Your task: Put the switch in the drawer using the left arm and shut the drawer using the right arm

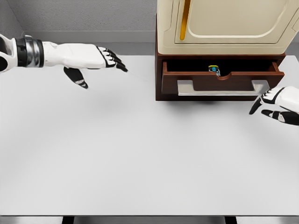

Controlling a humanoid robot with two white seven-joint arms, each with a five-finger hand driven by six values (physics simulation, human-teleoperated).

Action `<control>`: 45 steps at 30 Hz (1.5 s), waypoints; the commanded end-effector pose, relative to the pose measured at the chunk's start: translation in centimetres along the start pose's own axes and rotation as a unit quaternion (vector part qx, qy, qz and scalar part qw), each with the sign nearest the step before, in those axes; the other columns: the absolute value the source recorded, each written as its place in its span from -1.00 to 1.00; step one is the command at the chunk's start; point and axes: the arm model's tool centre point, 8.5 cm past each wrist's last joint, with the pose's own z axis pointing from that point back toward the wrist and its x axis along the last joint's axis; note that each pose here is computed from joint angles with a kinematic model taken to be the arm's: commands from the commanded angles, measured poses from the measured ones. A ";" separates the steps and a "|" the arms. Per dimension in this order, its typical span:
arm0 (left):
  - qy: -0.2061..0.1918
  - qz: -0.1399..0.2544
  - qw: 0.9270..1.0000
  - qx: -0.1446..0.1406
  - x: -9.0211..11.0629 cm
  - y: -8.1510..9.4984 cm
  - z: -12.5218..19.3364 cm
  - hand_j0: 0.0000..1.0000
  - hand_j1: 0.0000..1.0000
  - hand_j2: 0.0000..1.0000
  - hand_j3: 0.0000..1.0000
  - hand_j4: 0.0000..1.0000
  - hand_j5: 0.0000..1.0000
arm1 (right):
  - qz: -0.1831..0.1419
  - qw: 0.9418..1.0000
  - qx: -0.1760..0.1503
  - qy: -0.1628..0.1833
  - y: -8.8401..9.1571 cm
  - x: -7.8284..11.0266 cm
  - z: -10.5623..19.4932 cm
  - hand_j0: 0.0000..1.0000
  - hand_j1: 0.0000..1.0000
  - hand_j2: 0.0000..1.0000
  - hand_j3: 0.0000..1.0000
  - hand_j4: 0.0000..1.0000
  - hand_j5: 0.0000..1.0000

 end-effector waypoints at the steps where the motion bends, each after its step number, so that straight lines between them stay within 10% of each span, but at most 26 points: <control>1: 0.000 0.001 1.000 0.003 0.0 0.1 -0.4 1.00 1.00 1.00 1.00 1.00 1.00 | -0.013 1.000 0.009 -0.001 0.9 -0.2 -0.3 0.02 0.02 0.02 0.02 0.02 0.02; 5: -0.088 -0.080 0.993 0.019 7.0 2.8 -0.9 1.00 1.00 1.00 1.00 1.00 1.00 | -0.013 1.000 0.001 0.009 0.4 -1.0 -0.1 0.02 0.02 0.02 0.02 0.02 0.02; 12: -0.120 -0.086 0.988 0.037 9.2 3.8 0.1 1.00 1.00 1.00 1.00 1.00 1.00 | -0.012 1.000 0.004 0.017 0.3 -1.8 -0.5 0.03 0.03 0.03 0.03 0.03 0.03; 36: -0.138 -0.093 0.985 0.034 10.7 3.2 0.3 1.00 1.00 1.00 1.00 1.00 1.00 | -0.019 1.000 0.004 0.019 -0.8 -4.1 -3.4 0.06 0.06 0.06 0.06 0.06 0.06; 42: -0.131 -0.089 0.987 0.033 10.3 3.0 0.6 1.00 1.00 1.00 1.00 1.00 1.00 | -0.015 0.999 0.048 0.001 1.6 -2.2 -3.3 0.12 0.12 0.12 0.12 0.12 0.12; 43: -0.129 -0.088 0.987 0.031 10.2 2.9 0.7 1.00 1.00 1.00 1.00 1.00 1.00 | -0.011 0.998 0.053 -0.013 1.9 -1.2 -3.6 0.17 0.17 0.17 0.17 0.17 0.17; 44: -0.130 -0.089 0.987 0.032 10.3 2.9 0.7 1.00 1.00 1.00 1.00 1.00 1.00 | -0.005 0.997 0.062 -0.041 2.6 0.7 -4.2 0.89 0.89 0.89 0.89 0.89 0.89; 45: -0.130 -0.087 0.987 0.030 10.2 2.8 0.7 1.00 1.00 1.00 1.00 1.00 1.00 | -0.005 0.996 0.069 -0.057 3.3 1.9 -4.5 1.00 1.00 1.00 1.00 1.00 1.00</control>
